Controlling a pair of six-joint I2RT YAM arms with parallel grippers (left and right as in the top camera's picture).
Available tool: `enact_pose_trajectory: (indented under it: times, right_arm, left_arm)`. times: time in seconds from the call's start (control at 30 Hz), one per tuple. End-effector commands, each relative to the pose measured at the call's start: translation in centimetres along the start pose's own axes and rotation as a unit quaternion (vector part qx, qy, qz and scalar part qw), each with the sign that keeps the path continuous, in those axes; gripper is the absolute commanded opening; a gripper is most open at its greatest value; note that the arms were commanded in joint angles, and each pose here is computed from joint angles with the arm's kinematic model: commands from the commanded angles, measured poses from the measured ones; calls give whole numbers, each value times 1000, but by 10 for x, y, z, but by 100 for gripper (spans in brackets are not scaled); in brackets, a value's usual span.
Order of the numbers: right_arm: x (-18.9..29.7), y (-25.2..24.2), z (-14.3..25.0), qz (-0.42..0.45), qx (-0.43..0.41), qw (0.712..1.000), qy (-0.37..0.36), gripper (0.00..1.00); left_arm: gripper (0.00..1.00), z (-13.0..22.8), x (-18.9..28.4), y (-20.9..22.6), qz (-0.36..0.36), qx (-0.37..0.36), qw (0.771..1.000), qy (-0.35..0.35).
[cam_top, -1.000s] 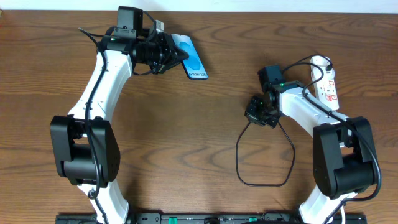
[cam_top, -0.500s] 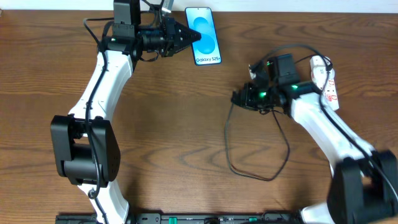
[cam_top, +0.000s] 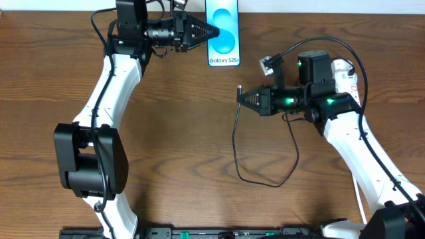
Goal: Plug charger to phone and switch on socket
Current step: 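Raise the phone upright with the left gripper and bring the cable toward it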
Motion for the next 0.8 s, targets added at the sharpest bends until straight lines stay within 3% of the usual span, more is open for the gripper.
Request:
enact_pose_trajectory:
  times: [0.0, 0.77]
  right_arm:
    - [4, 15, -7, -75, 47, 996, -10, 1]
    - [-4, 33, -31, -105, 26, 993, -53, 1]
  left_arm:
    - [7, 7, -2, -15, 20, -5, 999, 40]
    - [7, 4, -16, -32, 26, 6, 999, 36]
Point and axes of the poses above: each gripper's point midway between its finger pads, its own x axis back along the fingers, its own y axis along the line the jaws close on, z = x × y, the point moved 10 cm from there along x, back along the fingers, and after that the axes turned 12 degrees about x, right-handed, at the moved point
